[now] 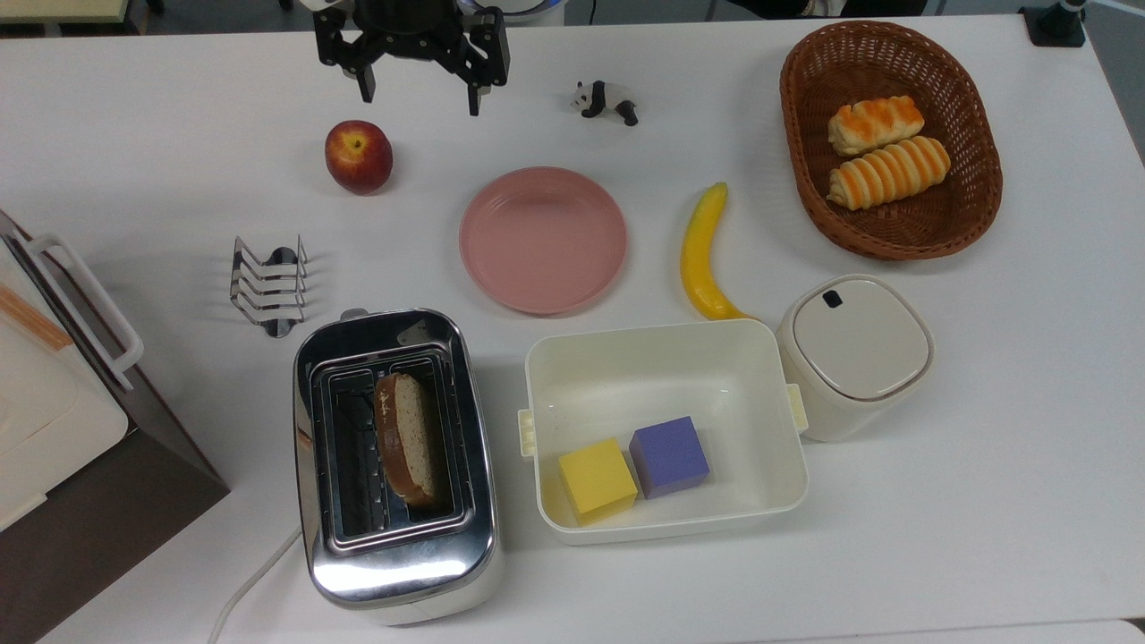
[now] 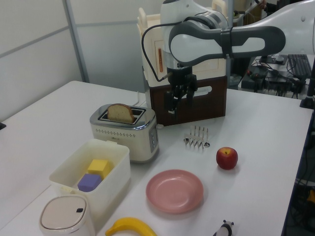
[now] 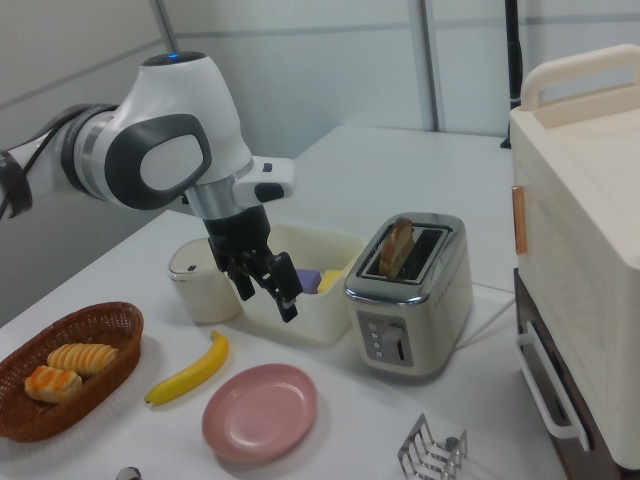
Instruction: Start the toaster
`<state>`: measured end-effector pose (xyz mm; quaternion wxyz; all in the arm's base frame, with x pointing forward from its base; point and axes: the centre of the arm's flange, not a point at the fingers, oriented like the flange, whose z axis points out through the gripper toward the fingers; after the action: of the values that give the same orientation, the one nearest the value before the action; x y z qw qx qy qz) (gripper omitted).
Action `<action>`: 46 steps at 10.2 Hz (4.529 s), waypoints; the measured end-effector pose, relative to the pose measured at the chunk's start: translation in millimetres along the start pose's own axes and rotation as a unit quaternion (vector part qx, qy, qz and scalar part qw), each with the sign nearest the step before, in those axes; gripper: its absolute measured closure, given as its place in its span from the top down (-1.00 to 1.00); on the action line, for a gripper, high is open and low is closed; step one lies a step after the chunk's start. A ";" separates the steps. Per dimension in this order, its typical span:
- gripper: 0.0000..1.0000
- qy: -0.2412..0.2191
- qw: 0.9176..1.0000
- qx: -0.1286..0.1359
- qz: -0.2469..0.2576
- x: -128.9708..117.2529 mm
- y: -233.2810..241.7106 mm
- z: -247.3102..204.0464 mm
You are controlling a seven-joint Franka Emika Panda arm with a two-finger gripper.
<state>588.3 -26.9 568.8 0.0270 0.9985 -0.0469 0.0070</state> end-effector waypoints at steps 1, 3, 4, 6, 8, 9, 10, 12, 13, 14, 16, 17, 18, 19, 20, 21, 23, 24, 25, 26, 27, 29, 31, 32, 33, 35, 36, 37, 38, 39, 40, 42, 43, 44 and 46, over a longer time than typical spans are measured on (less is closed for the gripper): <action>1.00 0.000 1.000 0.000 0.000 0.0 -0.3 0.0; 1.00 0.000 1.000 0.000 -0.002 0.0 -0.3 0.0; 1.00 0.000 1.000 0.000 -0.007 0.0 -0.4 0.0; 1.00 0.000 1.000 0.000 -0.012 0.0 -0.4 0.0; 1.00 0.000 1.000 0.000 -0.012 0.0 -0.5 0.1; 0.97 0.000 1.000 0.000 -0.012 0.1 -0.5 0.3; 0.96 0.000 1.000 0.000 -0.012 0.1 -0.5 0.3; 0.95 0.000 1.000 0.000 -0.012 0.1 -0.6 0.5; 0.85 -0.001 1.000 0.000 -0.013 0.2 -0.7 0.8; 0.82 -0.001 1.000 0.000 -0.017 0.4 -0.8 1.2; 0.35 -0.002 0.999 0.001 -0.034 0.9 -0.8 2.6; -0.01 -0.003 0.999 0.006 -0.038 1.0 -1.3 2.9; -0.41 -0.003 0.999 0.009 -0.038 0.9 -1.8 2.8; -0.74 -0.003 0.999 0.010 -0.038 0.9 -1.9 2.8; -0.98 -0.003 0.999 0.011 -0.038 1.1 -1.8 3.2; -0.98 -0.003 0.999 0.012 -0.038 1.7 -1.5 3.9; -0.98 0.008 0.999 0.013 -0.038 11.6 6.2 7.5; -0.98 0.020 0.999 0.015 -0.033 21.2 14.0 10.4; -0.98 0.037 0.999 0.014 -0.028 33.3 22.1 17.0; -0.98 0.055 0.998 0.012 -0.025 46.4 27.4 27.1; -0.98 0.070 0.997 0.009 -0.021 61.1 31.8 44.9; -0.98 0.094 0.995 -0.001 -0.020 85.2 43.1 70.8; -0.98 0.104 0.994 -0.006 -0.044 98.8 42.7 91.8; -0.98 0.107 0.993 -0.010 -0.057 102.6 44.1 98.8; -0.98 0.105 0.992 -0.015 -0.069 104.9 50.3 104.7; -0.98 0.101 0.991 -0.010 -0.088 106.6 61.2 113.7; -0.98 0.097 0.991 -0.007 -0.094 107.7 60.2 120.1; -0.98 0.090 0.991 -0.007 -0.096 109.3 59.2 129.9; -0.98 0.084 0.992 -0.007 -0.098 111.2 57.9 140.2; -0.98 0.080 0.991 -0.007 -0.103 113.2 52.2 149.1; -0.98 0.082 0.991 -0.007 -0.108 114.9 46.1 152.1; -0.98 0.085 0.990 -0.008 -0.112 117.2 39.9 156.8; -0.98 0.084 0.990 -0.008 -0.112 117.7 39.9 159.9; -0.98 0.082 0.990 -0.009 -0.112 118.6 40.1 165.1; -0.98 0.076 0.990 -0.009 -0.115 120.8 39.8 179.2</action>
<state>706.8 -87.5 394.0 0.0404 0.9936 0.0704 0.0792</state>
